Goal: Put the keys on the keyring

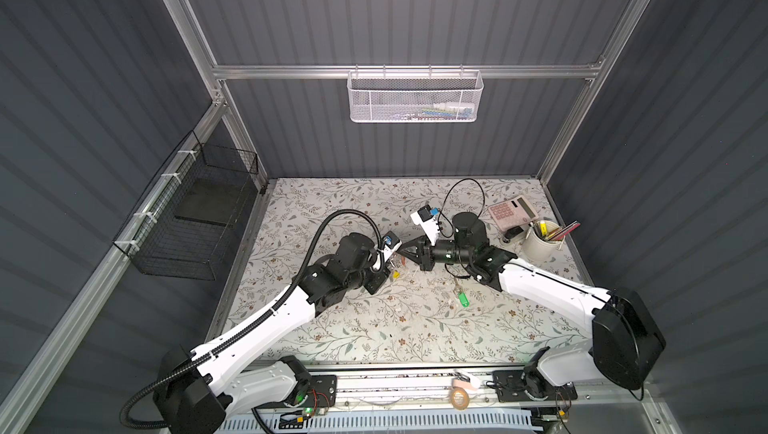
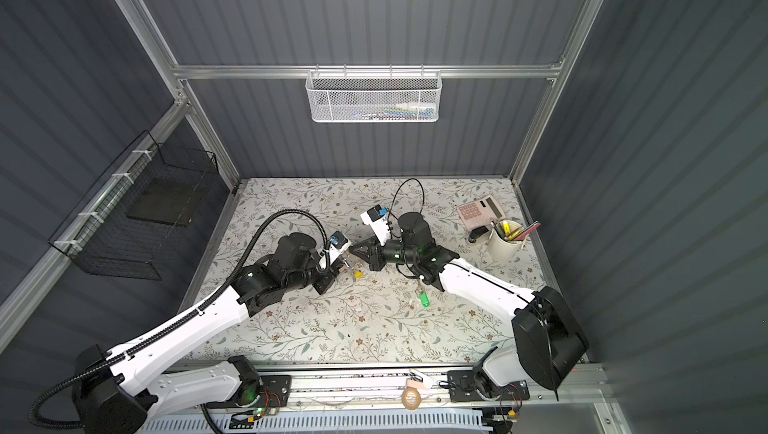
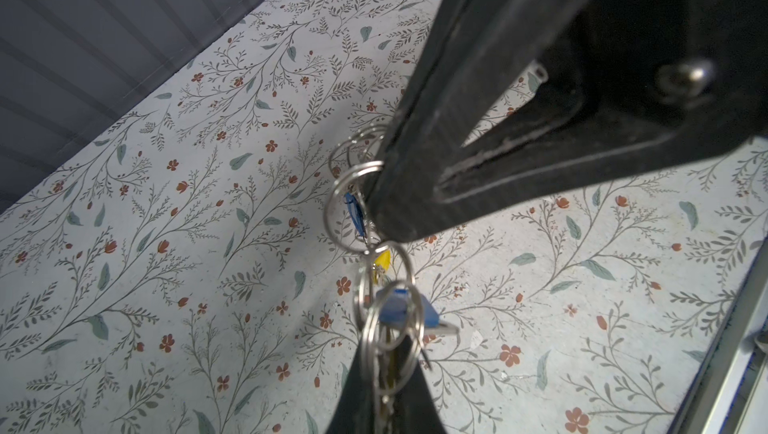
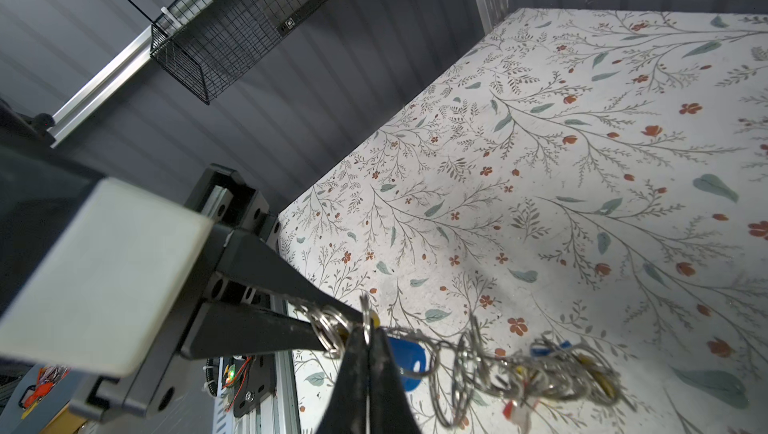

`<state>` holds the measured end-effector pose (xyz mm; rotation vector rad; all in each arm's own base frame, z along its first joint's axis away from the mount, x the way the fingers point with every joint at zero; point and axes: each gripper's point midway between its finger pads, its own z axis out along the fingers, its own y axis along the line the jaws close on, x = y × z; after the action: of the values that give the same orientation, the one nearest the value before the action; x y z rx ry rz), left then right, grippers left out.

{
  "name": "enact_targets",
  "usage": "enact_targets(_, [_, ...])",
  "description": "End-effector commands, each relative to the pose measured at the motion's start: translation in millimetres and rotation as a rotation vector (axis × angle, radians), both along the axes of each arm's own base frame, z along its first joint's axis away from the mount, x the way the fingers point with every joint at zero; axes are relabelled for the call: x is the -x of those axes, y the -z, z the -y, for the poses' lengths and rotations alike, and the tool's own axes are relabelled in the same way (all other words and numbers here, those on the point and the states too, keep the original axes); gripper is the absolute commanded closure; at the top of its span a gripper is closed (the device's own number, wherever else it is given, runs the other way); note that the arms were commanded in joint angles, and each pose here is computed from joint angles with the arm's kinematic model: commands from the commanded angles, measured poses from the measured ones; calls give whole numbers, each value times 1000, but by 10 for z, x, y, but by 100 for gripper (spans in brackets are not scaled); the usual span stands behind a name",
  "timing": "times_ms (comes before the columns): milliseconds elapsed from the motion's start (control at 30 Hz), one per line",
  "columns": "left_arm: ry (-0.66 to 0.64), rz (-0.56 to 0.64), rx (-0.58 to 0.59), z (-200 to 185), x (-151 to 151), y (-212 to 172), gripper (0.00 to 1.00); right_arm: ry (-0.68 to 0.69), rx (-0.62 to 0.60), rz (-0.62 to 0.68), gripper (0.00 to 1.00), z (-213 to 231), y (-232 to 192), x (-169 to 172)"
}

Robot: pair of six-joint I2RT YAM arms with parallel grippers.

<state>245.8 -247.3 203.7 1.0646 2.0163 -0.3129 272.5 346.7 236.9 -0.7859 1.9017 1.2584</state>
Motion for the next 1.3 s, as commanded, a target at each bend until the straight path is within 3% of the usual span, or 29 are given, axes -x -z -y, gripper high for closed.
enact_targets(0, [243, 77, 135, 484, 279, -387, 100, 59, 39, -33, 100, -31, 131, -127])
enact_targets(67, [225, 77, 142, 465, 271, -384, 100, 68, 35, -21, 100, -15, 105, -134])
enact_targets(133, [180, 84, 153, 403, 240, -372, 86, 74, 44, -16, 100, 2, 113, -143])
enact_targets(200, [141, 92, 167, 342, 224, -364, 83, 77, 47, -15, 100, 17, 116, -141])
enact_targets(367, [76, 56, 186, 257, 225, -210, 86, 85, 45, -18, 100, 33, 111, -158])
enact_targets(467, [74, 53, 191, 242, 242, -154, 100, 80, 39, -30, 100, 16, 126, -159])
enact_targets(1033, [202, 59, 211, 500, 333, -153, 100, 52, 41, -158, 100, -167, 298, -179])
enact_targets(1267, [244, 54, 253, 629, 394, -186, 100, 64, -69, -138, 100, -241, 185, -216])
